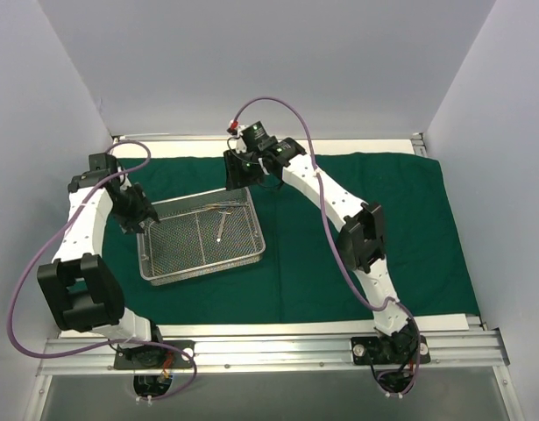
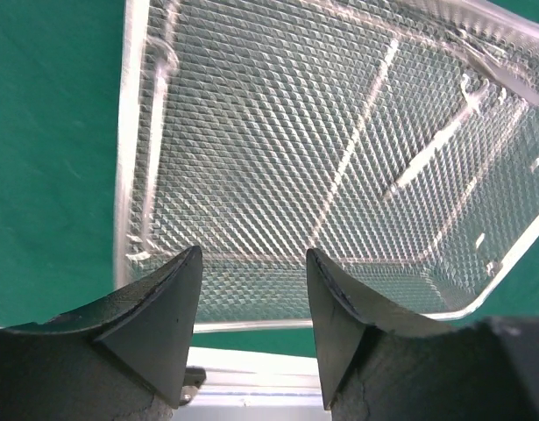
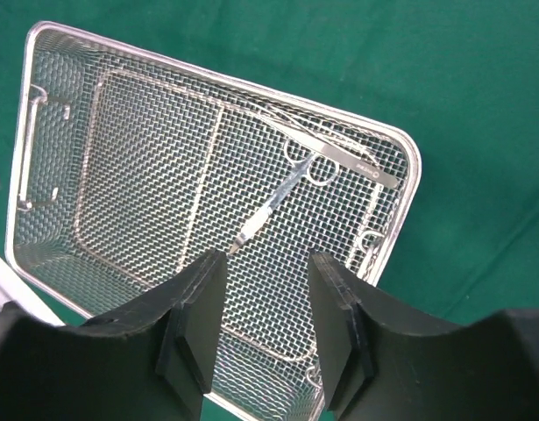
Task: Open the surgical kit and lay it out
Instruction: Pick up the medical item from the container.
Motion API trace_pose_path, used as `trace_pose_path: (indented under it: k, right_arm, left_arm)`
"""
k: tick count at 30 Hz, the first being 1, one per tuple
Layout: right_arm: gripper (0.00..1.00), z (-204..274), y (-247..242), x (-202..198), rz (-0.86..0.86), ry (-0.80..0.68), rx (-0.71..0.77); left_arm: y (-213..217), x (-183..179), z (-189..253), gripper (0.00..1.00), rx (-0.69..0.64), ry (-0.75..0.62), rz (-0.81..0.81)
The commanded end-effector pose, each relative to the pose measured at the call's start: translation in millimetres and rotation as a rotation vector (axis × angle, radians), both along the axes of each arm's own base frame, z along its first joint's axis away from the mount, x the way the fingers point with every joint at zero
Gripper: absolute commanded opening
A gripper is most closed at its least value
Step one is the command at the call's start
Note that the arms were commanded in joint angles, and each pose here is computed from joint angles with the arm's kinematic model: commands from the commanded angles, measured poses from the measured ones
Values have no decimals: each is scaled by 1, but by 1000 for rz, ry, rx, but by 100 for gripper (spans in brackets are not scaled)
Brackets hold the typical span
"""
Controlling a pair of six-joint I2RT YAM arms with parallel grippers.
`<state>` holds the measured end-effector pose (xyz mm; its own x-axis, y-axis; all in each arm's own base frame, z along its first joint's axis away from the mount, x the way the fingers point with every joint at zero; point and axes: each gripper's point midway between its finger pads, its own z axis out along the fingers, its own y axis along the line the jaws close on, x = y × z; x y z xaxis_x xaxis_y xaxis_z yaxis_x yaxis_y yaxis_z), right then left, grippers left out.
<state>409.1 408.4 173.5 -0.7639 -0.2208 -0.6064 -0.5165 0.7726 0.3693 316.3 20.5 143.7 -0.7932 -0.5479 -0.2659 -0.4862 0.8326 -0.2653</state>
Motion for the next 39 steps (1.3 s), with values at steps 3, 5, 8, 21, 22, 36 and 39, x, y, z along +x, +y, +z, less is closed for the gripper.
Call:
trace_pose_path:
  k: [3,5,8,21,22,36,39]
  right_arm:
    - [47,5,3,-13,-23,-43,-43]
    - [53,0,6,-14,-33,-42,-73]
    - [58,-12,1,-11,-64,-54,-139]
    - [57,-84,12,12,-175,21,-167]
    - [54,-86,16,12,-176,20,-156]
    - [39,-120,43,-22,-236,105,-171]
    - [40,-127,44,-33,-228,113,-207]
  left_arm:
    - [-18,-4,34,56,11,-57,-33]
    - [-17,-13,34,56,104,-15,-68]
    - [-26,-14,38,55,81,-56,-90]
    - [-87,-11,43,56,-33,-119,-246]
    - [-92,-12,42,56,-35,-124,-264]
    - [-93,6,39,56,0,-130,-342]
    - [-97,10,34,56,-21,-135,-340]
